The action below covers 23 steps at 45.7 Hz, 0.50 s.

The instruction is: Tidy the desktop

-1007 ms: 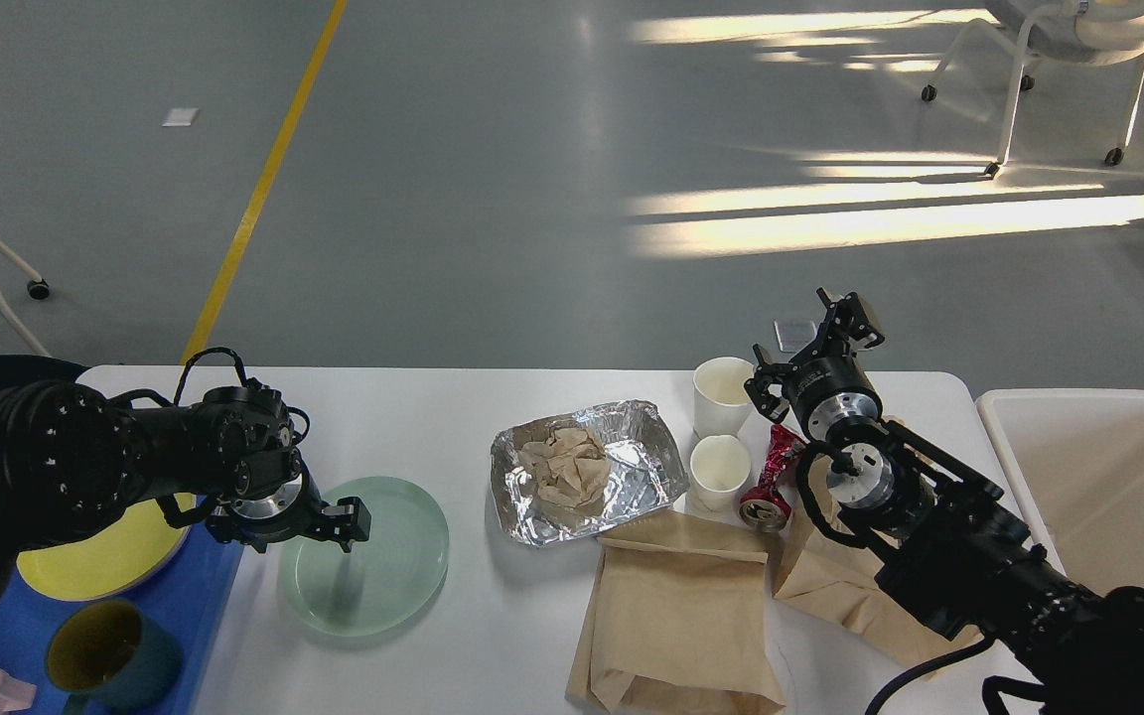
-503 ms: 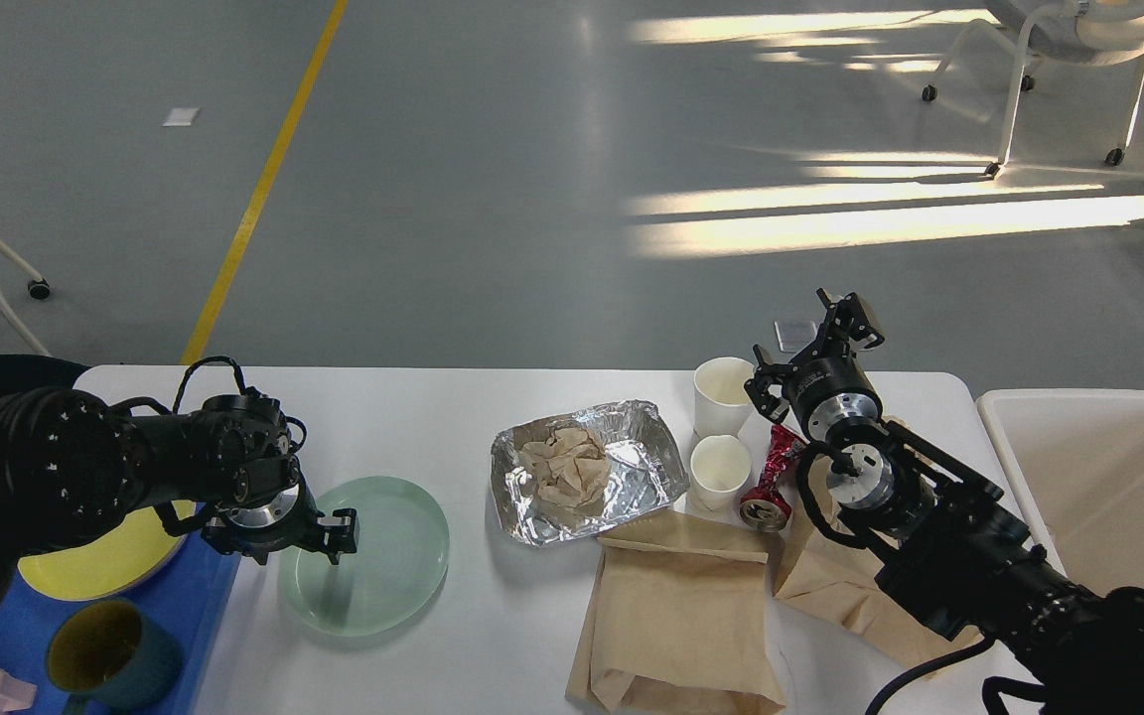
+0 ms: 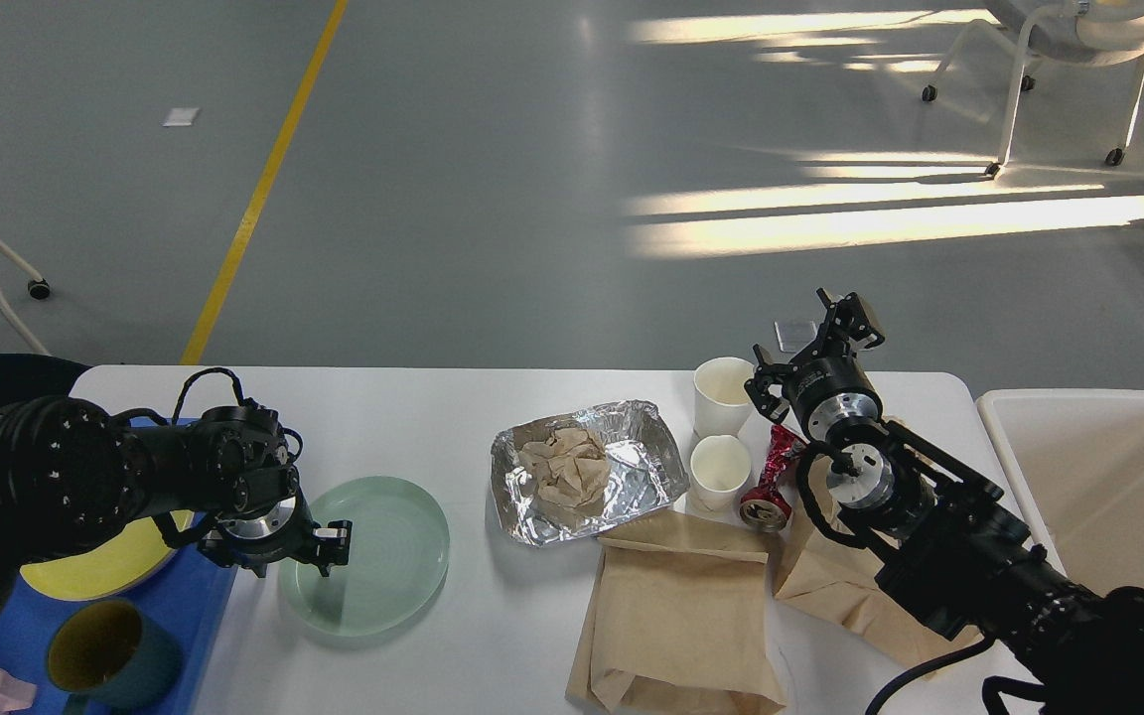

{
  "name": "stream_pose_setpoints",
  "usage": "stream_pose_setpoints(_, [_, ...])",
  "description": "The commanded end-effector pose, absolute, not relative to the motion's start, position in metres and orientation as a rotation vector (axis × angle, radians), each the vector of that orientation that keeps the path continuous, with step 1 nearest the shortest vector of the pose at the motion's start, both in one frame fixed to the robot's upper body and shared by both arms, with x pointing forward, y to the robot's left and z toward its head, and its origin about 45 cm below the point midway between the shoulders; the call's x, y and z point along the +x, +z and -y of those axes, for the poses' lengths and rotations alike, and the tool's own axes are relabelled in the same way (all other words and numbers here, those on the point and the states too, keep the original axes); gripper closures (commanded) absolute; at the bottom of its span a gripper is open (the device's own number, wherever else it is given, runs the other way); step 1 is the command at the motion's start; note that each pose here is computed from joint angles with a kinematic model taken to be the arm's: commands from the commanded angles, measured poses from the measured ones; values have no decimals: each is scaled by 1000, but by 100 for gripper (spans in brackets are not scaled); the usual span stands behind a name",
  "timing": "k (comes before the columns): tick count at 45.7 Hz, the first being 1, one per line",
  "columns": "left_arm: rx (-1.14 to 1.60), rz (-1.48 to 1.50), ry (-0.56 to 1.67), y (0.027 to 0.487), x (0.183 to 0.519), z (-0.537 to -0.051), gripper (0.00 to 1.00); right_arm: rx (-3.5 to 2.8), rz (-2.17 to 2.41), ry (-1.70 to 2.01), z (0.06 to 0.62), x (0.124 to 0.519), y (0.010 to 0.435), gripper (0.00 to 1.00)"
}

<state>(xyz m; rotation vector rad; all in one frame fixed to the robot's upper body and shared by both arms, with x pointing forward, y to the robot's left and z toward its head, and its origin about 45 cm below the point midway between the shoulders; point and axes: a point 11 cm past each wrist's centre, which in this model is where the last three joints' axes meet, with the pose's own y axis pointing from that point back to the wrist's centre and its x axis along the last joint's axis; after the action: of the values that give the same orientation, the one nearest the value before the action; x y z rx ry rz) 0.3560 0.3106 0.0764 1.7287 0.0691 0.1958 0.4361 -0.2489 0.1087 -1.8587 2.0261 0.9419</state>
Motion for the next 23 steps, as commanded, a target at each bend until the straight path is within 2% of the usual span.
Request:
stream_pose_setpoints(1, [1719, -77, 200, 75, 355, -309, 48, -1858, -2027, 943, 249, 436, 108, 0])
stream_pose_setpoints(15, [1717, -128, 148, 76, 348, -312, 98, -1858, -2027, 943, 249, 436, 108, 0])
stream_pose_setpoints(23, [1714, -139, 142, 79, 349, -313, 100, -1859, -2025, 942, 249, 436, 109, 0])
